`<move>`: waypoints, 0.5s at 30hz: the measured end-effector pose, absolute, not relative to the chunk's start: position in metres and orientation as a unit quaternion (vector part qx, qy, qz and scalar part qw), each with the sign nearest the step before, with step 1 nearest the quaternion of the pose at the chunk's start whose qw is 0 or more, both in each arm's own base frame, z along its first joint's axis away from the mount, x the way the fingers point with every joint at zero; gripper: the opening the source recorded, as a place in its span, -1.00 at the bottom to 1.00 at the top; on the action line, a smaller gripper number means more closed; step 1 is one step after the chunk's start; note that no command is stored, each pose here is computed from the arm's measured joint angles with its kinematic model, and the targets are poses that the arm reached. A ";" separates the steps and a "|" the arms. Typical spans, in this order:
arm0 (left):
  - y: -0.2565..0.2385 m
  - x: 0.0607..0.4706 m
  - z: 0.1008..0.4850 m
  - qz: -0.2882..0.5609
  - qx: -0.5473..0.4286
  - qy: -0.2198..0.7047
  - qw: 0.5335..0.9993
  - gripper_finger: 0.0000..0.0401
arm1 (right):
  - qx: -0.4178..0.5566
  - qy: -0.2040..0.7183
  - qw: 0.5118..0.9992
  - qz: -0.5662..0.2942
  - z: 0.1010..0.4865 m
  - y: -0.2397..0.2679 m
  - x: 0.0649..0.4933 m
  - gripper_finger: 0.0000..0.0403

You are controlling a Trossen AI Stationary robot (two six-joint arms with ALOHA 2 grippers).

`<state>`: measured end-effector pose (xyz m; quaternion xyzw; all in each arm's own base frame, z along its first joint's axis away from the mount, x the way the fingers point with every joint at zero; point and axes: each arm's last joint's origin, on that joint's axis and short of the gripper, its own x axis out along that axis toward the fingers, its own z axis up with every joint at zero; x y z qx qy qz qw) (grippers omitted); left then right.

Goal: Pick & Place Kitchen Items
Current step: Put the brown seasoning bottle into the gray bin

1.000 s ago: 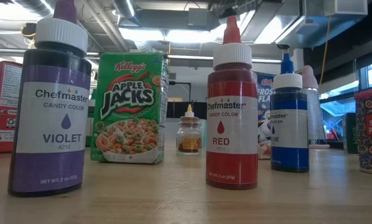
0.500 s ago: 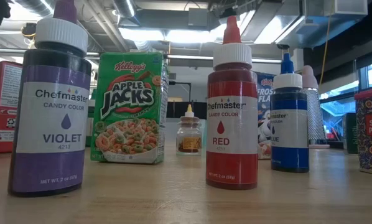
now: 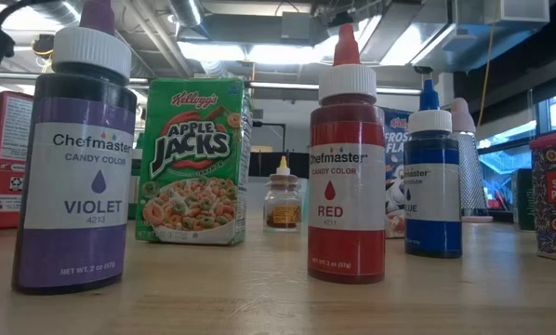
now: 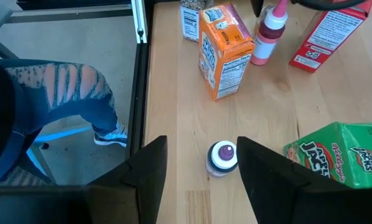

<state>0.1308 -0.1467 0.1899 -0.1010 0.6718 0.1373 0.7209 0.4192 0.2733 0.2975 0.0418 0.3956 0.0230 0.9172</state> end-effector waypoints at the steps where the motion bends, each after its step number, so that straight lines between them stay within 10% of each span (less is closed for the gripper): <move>1: -0.146 0.131 0.190 0.138 -0.102 0.671 0.721 0.49 | 0.042 0.396 0.917 0.023 0.298 0.273 0.419 -0.03; 15: -0.145 0.138 0.190 0.117 -0.101 0.664 0.732 0.49 | 0.037 0.395 0.917 0.025 0.298 0.273 0.419 -0.03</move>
